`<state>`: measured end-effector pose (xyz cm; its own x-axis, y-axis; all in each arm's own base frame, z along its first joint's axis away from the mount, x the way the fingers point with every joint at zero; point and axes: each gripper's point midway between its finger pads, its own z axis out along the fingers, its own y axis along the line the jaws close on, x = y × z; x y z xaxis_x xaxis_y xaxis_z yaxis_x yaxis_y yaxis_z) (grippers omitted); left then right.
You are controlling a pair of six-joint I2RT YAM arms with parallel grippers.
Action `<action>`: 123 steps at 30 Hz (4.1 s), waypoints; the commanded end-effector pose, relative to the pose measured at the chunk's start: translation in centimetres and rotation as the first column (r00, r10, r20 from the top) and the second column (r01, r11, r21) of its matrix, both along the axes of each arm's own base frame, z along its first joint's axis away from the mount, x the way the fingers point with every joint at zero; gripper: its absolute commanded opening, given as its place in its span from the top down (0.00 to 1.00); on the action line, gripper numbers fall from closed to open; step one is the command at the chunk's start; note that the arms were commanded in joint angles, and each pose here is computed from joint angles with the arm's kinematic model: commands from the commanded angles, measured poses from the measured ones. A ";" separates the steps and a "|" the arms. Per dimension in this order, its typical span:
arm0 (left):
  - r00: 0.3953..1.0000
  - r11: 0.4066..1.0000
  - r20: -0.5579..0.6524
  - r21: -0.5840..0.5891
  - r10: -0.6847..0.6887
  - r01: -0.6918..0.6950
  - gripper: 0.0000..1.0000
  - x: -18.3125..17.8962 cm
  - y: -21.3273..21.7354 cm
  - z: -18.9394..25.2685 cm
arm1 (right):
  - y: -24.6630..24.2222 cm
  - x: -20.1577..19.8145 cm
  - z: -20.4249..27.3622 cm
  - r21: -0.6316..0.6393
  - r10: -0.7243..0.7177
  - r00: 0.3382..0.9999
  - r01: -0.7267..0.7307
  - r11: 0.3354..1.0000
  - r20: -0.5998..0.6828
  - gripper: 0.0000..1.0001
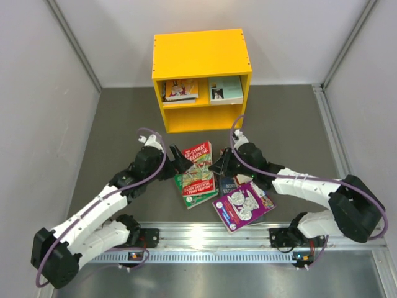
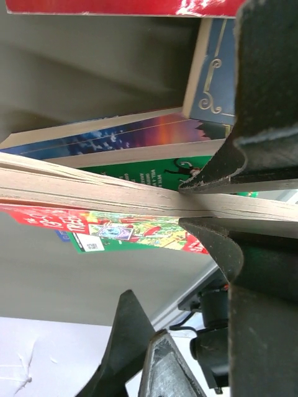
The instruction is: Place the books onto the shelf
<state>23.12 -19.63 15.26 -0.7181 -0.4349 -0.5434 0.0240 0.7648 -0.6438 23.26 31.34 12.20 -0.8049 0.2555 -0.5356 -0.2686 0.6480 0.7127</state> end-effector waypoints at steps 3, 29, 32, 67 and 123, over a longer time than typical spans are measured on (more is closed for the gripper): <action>0.995 0.985 0.035 -0.143 -0.089 0.093 0.01 -1.2 -2.1 0.7 | -0.2 -0.1 4.4 0.094 -0.016 0.996 0.008 0.995 0.090 1.00; 0.980 0.805 0.186 -0.570 -0.069 0.164 0.01 -3.6 -3.6 1.8 | -5.6 -0.2 8.5 0.435 -0.068 0.997 0.074 0.898 -0.028 1.00; 0.983 0.816 0.164 -0.555 -0.086 0.164 0.03 -3.5 -3.9 1.3 | -5.4 -0.2 8.6 0.483 -0.056 0.998 0.067 0.873 -0.038 1.00; 0.963 0.827 0.236 -0.511 -0.127 0.234 1.00 -0.9 -9.3 4.8 | -5.7 -1.4 9.3 0.568 -0.039 0.999 0.027 0.823 0.008 0.92; 0.906 0.830 0.422 -0.494 -0.031 0.259 1.00 19.0 -16.3 18.6 | -11.1 8.3 11.9 0.306 -0.169 0.982 0.136 0.942 0.084 0.20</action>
